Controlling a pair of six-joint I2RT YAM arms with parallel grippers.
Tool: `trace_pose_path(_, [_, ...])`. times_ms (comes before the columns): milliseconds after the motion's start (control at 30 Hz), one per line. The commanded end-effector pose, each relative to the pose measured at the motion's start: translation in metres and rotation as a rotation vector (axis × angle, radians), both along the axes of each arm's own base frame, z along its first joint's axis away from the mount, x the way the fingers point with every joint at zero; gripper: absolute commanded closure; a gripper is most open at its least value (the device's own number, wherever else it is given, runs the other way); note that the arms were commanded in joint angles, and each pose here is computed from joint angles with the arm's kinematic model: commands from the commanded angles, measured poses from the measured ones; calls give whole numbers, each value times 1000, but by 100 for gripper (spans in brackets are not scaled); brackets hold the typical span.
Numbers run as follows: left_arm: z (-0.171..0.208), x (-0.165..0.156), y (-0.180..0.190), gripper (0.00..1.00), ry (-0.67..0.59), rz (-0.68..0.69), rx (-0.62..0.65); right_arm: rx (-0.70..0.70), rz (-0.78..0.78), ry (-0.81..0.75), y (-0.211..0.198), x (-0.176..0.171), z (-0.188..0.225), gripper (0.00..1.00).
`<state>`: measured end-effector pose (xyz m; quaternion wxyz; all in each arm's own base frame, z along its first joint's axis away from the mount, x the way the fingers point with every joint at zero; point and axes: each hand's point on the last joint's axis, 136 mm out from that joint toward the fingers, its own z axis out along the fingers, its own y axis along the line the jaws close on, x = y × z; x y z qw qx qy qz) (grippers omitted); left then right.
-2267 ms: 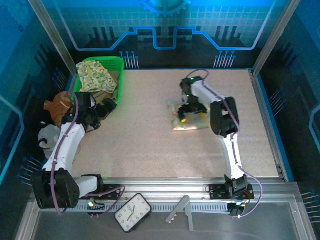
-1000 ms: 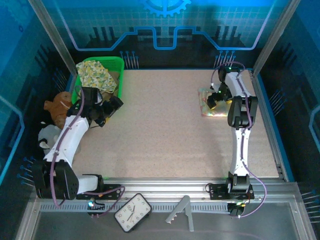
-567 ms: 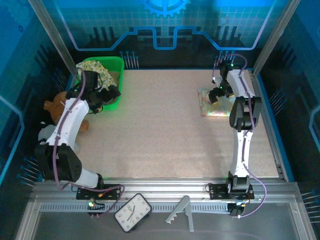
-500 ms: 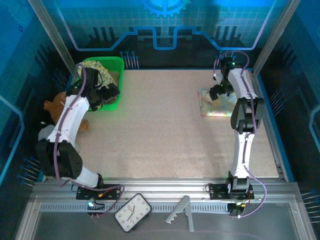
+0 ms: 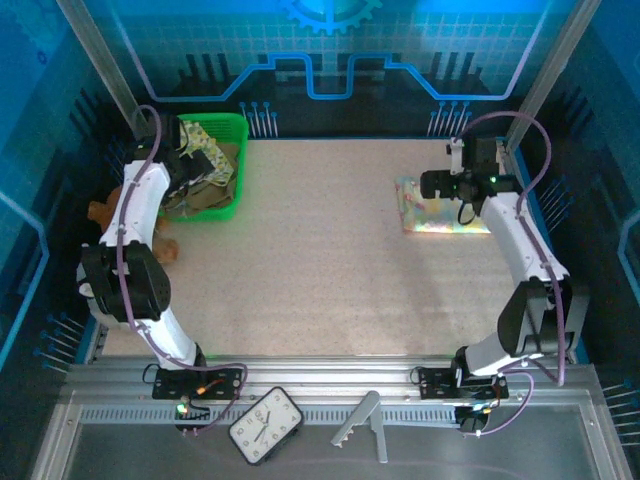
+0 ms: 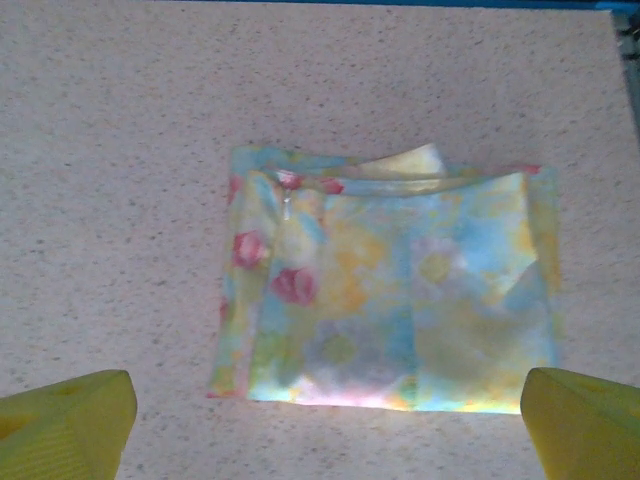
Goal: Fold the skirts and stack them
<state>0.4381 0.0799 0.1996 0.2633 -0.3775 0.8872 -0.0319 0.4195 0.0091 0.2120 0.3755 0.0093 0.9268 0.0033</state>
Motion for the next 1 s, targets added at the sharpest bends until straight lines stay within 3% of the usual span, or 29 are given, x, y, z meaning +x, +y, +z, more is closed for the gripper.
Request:
trace_pose_path(0, [-7,24,7,1,-71,91,-153,123,-53,-86,9,4,1,0])
trace_pose_path(133, [-21,43,25,8,-132,201,-282,153,6,-53,20,-10,-14,0])
trace_pose_path(300, [-28,56,48,16,-162,281,-240,139,27,-36,21,-23,-13,0])
trace_pose_path(567, [-62,61,47,31,-106,325,-329,156,27,-67,22,-30,-4,0])
trace_pose_path(600, [-62,63,47,34,-111,320,-329,157,26,-73,22,-29,-2,0])
trace_pose_path(767, [-28,88,48,77,-255,237,-326,174,34,-124,24,-32,9,0])
trace_pose_path(967, [42,98,39,100,-378,67,-248,234,53,-199,31,-36,19,0])
